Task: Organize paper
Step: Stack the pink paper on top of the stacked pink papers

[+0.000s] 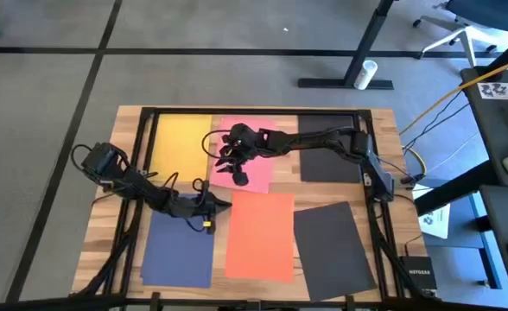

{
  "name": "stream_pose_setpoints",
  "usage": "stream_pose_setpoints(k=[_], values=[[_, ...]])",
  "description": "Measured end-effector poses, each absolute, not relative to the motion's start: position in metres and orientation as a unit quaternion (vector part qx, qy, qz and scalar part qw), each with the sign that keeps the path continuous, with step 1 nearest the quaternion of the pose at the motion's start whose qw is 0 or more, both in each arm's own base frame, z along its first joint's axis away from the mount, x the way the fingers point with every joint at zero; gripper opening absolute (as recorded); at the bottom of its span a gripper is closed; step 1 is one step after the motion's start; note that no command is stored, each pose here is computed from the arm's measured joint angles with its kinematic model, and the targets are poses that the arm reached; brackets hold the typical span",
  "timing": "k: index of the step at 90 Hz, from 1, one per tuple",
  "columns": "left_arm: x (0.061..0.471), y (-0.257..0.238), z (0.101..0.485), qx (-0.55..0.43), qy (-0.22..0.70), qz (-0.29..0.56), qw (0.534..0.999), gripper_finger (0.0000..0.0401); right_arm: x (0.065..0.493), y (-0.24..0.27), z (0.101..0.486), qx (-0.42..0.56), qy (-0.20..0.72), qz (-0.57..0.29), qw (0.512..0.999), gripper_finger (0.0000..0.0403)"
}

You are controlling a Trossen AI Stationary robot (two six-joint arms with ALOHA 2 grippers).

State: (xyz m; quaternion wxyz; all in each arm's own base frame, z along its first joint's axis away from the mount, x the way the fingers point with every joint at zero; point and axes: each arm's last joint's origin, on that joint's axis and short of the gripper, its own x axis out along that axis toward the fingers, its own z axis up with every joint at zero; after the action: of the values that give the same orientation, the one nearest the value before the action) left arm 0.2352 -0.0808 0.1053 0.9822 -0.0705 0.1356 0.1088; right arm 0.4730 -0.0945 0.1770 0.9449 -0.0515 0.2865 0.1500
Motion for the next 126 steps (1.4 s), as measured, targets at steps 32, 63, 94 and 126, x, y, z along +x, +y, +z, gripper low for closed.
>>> stream_pose_setpoints(k=[32, 63, 94, 126], values=[[0.234, -0.085, 0.105, -0.061, 0.137, 0.099, 0.984, 0.0000, 0.436, -0.072, 0.180, 0.010, 0.471, 0.165, 0.866, 0.0009], [0.234, -0.086, 0.106, -0.065, 0.137, 0.094, 0.984, 0.0000, 0.417, -0.008, 0.180, 0.020, 0.597, 0.139, 0.790, 0.0000], [0.232, -0.090, 0.106, -0.069, 0.135, 0.083, 0.985, 0.0000, 0.407, -0.019, 0.158, 0.050, 0.617, 0.094, 0.780, 0.0000], [0.232, -0.090, 0.106, -0.067, 0.135, 0.082, 0.985, 0.0000, 0.400, -0.021, 0.145, 0.079, 0.623, 0.099, 0.772, 0.0000]])
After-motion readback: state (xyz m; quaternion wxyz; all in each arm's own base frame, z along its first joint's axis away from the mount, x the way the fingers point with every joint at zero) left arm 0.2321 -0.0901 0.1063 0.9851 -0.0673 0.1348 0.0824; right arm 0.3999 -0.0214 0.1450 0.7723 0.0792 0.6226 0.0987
